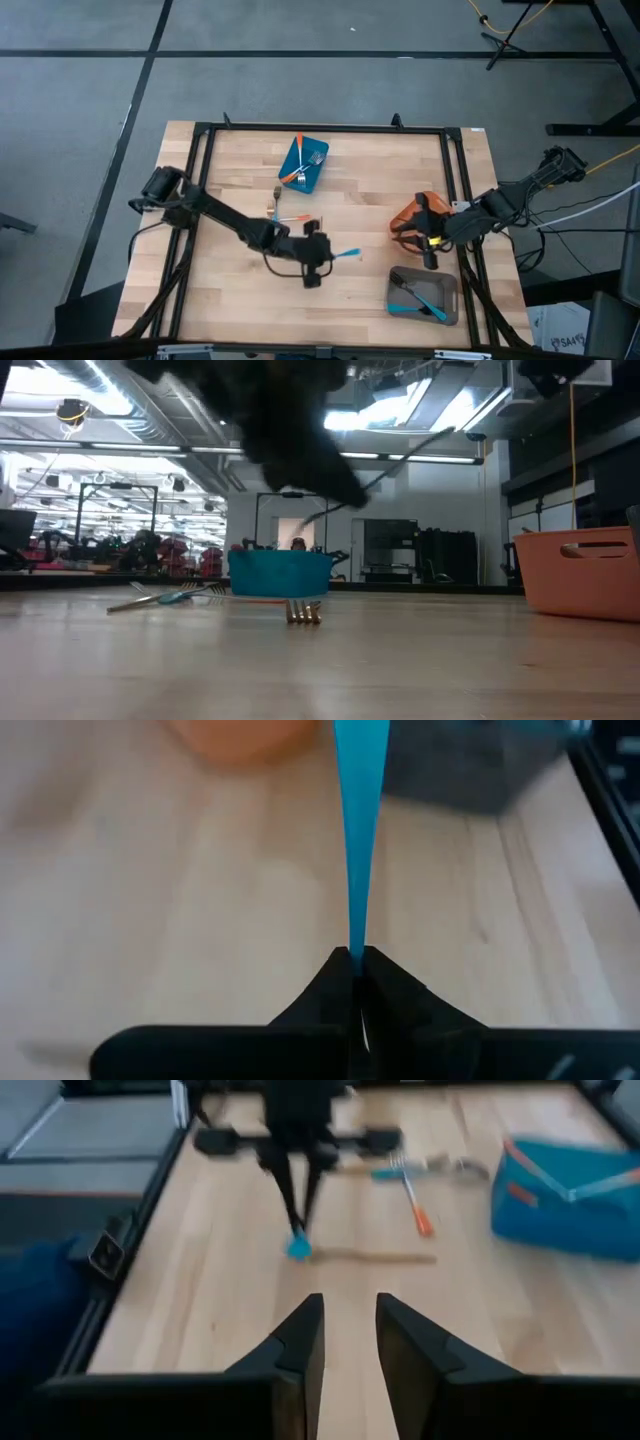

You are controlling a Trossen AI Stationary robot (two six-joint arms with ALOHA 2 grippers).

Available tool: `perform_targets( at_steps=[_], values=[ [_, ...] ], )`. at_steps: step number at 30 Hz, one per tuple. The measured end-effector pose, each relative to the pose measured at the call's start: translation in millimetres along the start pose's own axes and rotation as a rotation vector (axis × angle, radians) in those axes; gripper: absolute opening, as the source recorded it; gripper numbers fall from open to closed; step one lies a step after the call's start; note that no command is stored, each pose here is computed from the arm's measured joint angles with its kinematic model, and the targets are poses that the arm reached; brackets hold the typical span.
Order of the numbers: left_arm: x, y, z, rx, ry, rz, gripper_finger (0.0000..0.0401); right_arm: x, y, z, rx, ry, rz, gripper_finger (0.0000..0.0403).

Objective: Sort silverware by color (type)
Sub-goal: Put the bottom blue fork into the black bin

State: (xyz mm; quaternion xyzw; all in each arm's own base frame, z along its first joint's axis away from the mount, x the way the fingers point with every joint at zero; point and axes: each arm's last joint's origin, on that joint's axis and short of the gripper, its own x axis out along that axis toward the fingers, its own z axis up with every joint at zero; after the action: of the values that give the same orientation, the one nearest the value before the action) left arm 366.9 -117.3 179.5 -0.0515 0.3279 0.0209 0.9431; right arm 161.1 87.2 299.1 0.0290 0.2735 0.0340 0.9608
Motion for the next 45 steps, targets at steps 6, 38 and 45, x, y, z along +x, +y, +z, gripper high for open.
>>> perform_targets(
  at_steps=[6,38,45],
  values=[
    [4,27,30,-0.037,-0.249,0.128,0.0005,0,1,9,0.012,-0.107,-0.052,0.0085],
    [-8,77,78,-0.159,-0.679,0.377,0.0005,71,-39,38,0.171,-0.296,-0.472,0.0085],
    [-9,77,78,-0.158,-0.680,0.376,0.0005,71,-48,44,0.203,-0.336,-0.456,0.0085]
  ],
)
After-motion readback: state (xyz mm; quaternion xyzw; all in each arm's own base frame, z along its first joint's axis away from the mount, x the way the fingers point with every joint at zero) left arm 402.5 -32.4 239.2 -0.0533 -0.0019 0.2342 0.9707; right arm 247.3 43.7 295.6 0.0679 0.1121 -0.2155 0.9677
